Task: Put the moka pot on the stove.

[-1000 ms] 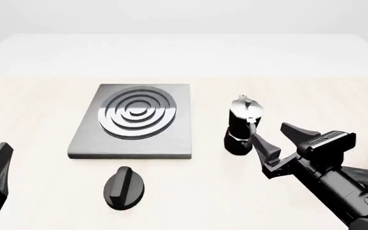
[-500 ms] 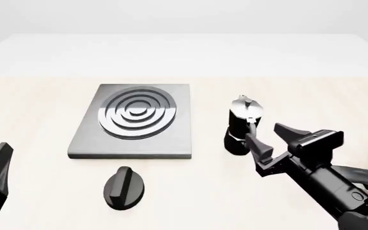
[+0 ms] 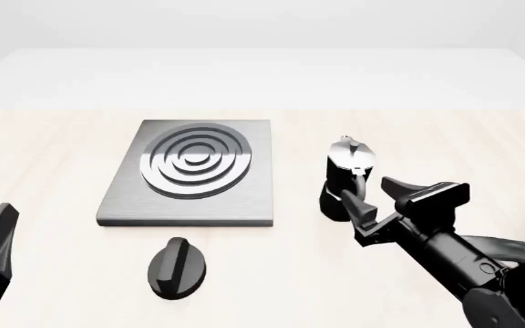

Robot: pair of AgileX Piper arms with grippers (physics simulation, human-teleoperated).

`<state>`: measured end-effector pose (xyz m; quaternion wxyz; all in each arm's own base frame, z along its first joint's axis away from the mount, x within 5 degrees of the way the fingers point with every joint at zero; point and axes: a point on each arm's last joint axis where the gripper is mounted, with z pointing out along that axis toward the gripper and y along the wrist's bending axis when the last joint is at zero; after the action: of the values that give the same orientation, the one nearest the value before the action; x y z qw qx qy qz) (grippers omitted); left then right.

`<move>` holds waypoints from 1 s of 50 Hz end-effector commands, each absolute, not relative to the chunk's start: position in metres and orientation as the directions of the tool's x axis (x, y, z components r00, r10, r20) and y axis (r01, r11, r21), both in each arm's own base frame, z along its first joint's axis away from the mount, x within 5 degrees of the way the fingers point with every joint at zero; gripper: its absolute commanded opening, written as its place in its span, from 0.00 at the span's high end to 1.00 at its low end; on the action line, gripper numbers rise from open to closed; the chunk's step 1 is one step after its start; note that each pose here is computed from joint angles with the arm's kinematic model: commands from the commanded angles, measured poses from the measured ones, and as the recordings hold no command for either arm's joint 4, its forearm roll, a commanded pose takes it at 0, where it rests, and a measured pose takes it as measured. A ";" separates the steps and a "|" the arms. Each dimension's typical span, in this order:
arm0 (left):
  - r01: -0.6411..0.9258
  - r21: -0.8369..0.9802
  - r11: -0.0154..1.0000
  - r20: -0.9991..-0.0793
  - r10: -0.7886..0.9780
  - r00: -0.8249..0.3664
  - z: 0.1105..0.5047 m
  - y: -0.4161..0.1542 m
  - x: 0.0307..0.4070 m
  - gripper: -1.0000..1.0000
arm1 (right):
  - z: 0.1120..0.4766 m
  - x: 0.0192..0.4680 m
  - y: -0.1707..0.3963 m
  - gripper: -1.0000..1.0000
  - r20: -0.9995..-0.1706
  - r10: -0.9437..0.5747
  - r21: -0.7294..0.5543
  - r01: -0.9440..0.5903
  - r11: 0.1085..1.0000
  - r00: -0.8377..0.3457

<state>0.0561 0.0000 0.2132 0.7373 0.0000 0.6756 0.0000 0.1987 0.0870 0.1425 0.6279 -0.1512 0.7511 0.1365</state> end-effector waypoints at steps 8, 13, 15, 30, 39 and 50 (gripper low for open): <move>0.000 0.000 1.000 -0.996 0.000 0.087 0.213 0.000 0.056 0.00 | 0.134 0.207 0.092 0.00 -0.980 -0.063 0.019 -0.402 0.915 -0.191; 0.000 0.000 1.000 -0.996 0.000 0.087 0.213 0.000 0.056 0.00 | 0.132 0.208 0.094 0.00 -0.978 -0.065 0.022 -0.407 0.913 -0.199; 0.000 0.000 1.000 -0.996 0.000 0.087 0.213 0.000 0.056 0.00 | 0.132 0.208 0.094 0.00 -0.978 -0.065 0.023 -0.407 0.913 -0.200; 0.000 0.000 1.000 -0.996 0.000 0.087 0.213 0.000 0.056 0.00 | 0.126 0.212 0.096 0.00 -0.974 -0.073 0.021 -0.408 0.913 -0.214; 0.000 0.000 1.000 -0.996 0.000 0.087 0.213 0.000 0.056 0.00 | 0.126 0.212 0.097 1.00 -0.973 -0.067 0.030 -0.409 0.912 -0.220; 0.000 0.000 1.000 -0.996 0.000 0.087 0.213 0.000 0.056 0.00 | 0.138 0.204 0.092 1.00 -0.982 -0.072 0.006 -0.410 0.912 -0.174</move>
<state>0.0561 0.0000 0.2132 0.7373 0.0000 0.6756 0.0000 0.2109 0.0933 0.1314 0.6155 -0.1538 0.7612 0.1346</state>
